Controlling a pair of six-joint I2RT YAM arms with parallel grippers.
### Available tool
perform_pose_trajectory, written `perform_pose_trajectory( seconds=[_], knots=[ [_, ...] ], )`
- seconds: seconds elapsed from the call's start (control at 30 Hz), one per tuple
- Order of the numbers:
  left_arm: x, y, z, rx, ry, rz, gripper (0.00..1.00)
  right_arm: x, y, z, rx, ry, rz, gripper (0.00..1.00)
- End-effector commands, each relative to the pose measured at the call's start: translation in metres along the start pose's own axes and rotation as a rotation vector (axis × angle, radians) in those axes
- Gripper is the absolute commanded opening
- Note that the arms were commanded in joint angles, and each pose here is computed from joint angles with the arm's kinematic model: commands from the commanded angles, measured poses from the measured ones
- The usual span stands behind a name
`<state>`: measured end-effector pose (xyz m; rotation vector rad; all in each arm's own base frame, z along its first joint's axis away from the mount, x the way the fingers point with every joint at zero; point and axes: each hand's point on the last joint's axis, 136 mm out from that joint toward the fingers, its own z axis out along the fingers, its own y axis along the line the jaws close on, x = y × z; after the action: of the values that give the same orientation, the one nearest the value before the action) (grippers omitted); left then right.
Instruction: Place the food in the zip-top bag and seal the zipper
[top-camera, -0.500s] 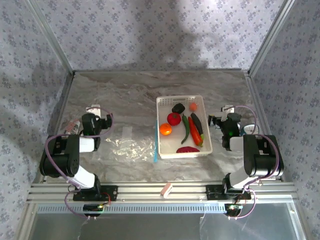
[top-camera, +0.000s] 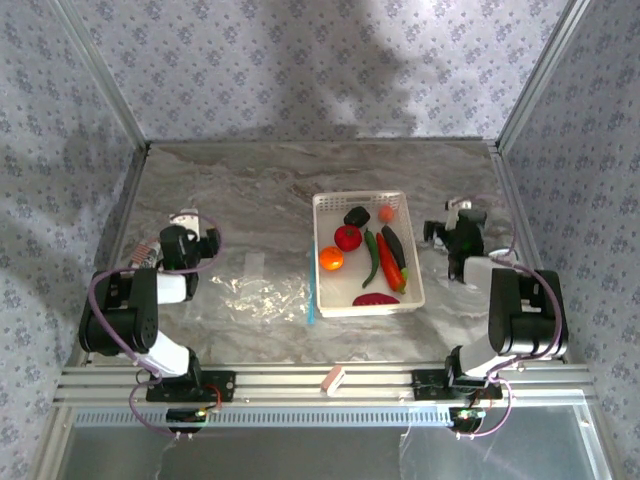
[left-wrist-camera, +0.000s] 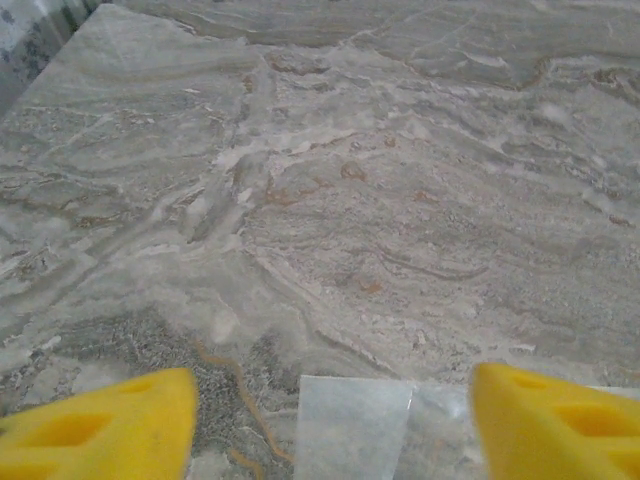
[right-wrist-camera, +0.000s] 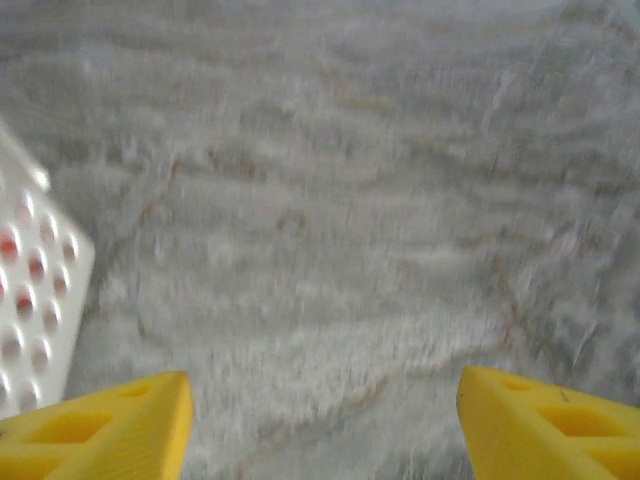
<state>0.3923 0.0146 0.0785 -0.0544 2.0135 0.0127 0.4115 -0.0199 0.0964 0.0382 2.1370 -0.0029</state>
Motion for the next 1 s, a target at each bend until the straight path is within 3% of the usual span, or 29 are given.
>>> perform_pose_trajectory(
  seconds=[0.0,0.07,0.23,0.4,0.6,0.8,0.97],
  knots=[
    [-0.03,-0.008,0.001,0.023,0.035,0.006,0.57,-0.016,0.015,-0.018,-0.089,0.137,0.049,0.67],
    [-0.049,-0.015,-0.006,0.008,0.098,0.021,0.48,-0.025,0.023,-0.028,-0.1,0.16,0.075,0.68],
    [-0.076,-0.081,-0.042,0.048,0.139,0.021,0.46,-0.021,0.044,-0.054,-0.114,0.305,0.11,0.65],
    [-0.045,-0.139,-0.082,0.148,0.338,-0.01,0.41,0.006,0.072,-0.082,-0.131,0.458,0.049,0.64],
    [0.004,-0.178,-0.11,0.263,0.556,-0.041,0.47,0.033,0.088,-0.106,-0.126,0.514,0.063,0.65],
    [0.042,-0.188,-0.117,0.236,0.681,-0.012,0.42,0.049,0.084,-0.108,-0.08,0.556,0.062,0.65],
    [0.061,-0.182,-0.1,0.164,0.701,-0.016,0.41,0.053,0.086,-0.106,-0.075,0.564,0.051,0.66]
  ],
)
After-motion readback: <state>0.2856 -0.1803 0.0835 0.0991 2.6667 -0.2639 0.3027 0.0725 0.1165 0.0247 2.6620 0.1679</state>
